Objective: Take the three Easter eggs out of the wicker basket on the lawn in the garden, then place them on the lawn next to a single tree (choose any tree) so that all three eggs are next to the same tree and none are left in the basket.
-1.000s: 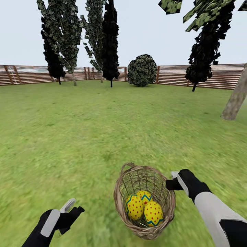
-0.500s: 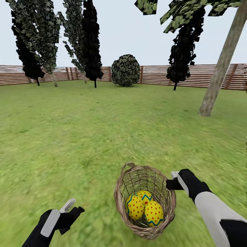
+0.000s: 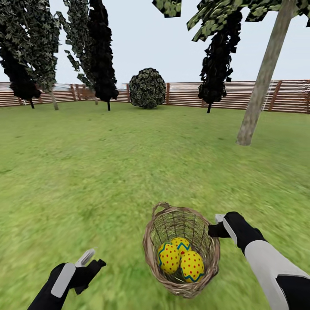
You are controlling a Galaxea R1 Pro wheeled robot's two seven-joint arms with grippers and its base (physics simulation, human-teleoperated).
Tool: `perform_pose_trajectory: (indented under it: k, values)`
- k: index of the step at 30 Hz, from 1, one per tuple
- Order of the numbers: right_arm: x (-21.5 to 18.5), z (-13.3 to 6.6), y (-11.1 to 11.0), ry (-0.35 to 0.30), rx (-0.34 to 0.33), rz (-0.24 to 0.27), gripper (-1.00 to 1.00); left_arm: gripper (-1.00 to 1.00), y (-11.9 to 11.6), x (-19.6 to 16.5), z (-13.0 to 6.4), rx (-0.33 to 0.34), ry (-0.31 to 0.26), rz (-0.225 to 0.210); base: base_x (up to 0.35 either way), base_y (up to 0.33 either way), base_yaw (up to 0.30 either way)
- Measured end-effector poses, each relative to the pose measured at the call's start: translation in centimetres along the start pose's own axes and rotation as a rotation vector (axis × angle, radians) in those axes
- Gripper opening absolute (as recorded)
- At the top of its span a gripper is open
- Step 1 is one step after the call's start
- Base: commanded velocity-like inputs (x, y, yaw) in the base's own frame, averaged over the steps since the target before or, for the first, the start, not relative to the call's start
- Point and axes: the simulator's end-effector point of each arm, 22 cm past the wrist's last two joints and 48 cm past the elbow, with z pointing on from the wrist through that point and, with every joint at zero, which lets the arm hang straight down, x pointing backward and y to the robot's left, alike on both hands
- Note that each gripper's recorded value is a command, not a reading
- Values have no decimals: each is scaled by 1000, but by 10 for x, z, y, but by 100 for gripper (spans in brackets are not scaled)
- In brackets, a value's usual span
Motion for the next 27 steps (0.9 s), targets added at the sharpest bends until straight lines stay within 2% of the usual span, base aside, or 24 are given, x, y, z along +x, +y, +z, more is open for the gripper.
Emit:
perform_pose_trajectory:
  k: [5, 7, 10, 27]
  values:
    - [1, 0, -1, 4, 6, -6, -100, 100, -1, 1, 0, 1, 2, 4, 92, -117, -264]
    - [1, 0, 1, 3, -3, 3, -100, 100, -7, 8, 2, -3, 13, 54, 7, -8, -265]
    - [1, 0, -1, 4, 2, -2, -100, 100, -9, 11, 3, -4, 17, 74, 1, -2, -265]
    - [1, 0, -1, 4, 2, 0, -100, 100, -10, 12, 3, -4, 19, 77, 0, 0, -265]
